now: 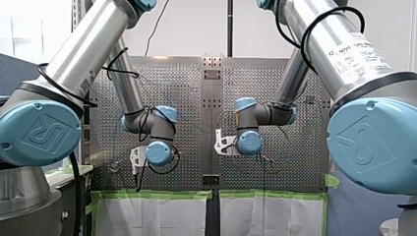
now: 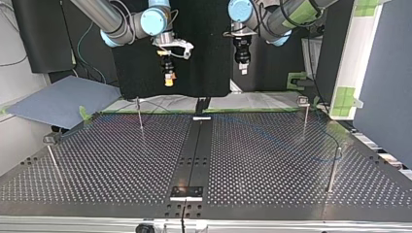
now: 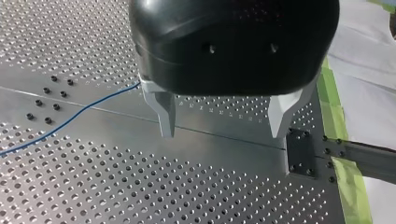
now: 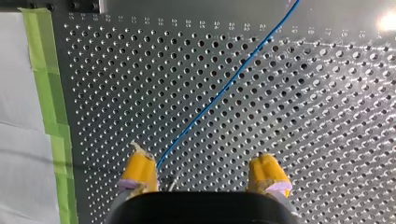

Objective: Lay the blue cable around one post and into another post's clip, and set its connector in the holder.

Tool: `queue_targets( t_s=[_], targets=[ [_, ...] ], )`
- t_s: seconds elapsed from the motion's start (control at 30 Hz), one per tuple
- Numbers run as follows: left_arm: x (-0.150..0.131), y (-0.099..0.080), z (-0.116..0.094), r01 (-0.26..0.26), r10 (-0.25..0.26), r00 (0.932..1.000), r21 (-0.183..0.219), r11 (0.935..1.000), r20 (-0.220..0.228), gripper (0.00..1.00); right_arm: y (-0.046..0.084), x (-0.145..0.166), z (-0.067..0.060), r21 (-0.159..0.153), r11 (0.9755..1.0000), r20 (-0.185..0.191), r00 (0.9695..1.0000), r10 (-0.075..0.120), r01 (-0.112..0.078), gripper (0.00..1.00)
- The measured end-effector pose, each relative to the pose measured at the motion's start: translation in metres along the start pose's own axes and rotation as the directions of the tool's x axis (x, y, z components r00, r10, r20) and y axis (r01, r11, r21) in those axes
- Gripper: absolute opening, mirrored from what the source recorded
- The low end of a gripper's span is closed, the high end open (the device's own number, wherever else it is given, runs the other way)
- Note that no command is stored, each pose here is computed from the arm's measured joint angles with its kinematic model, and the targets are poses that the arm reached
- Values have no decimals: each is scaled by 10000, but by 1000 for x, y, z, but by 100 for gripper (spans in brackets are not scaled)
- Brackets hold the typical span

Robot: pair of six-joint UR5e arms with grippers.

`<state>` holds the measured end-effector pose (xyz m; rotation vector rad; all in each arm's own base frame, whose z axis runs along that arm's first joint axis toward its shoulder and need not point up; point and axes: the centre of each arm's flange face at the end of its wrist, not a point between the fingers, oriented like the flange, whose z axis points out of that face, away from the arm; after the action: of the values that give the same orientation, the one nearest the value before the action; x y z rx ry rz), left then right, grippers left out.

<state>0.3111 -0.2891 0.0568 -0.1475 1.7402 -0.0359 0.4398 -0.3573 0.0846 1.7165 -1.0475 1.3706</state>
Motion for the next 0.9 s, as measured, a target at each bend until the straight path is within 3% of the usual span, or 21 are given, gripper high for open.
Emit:
queue_targets(
  t_s=[0.2, 0.9],
  targets=[
    [0, -2, 0, 123, -123, 9999, 122, 9999, 8, 100, -2, 1, 1, 68, 9999, -123, 9999, 87, -87, 100],
    [-1, -3, 1, 234, -236, 9996, 139, 9996, 130, 100, -3, 3, 3, 156, 9999, -335, 9994, 61, -56, 100]
  ],
)
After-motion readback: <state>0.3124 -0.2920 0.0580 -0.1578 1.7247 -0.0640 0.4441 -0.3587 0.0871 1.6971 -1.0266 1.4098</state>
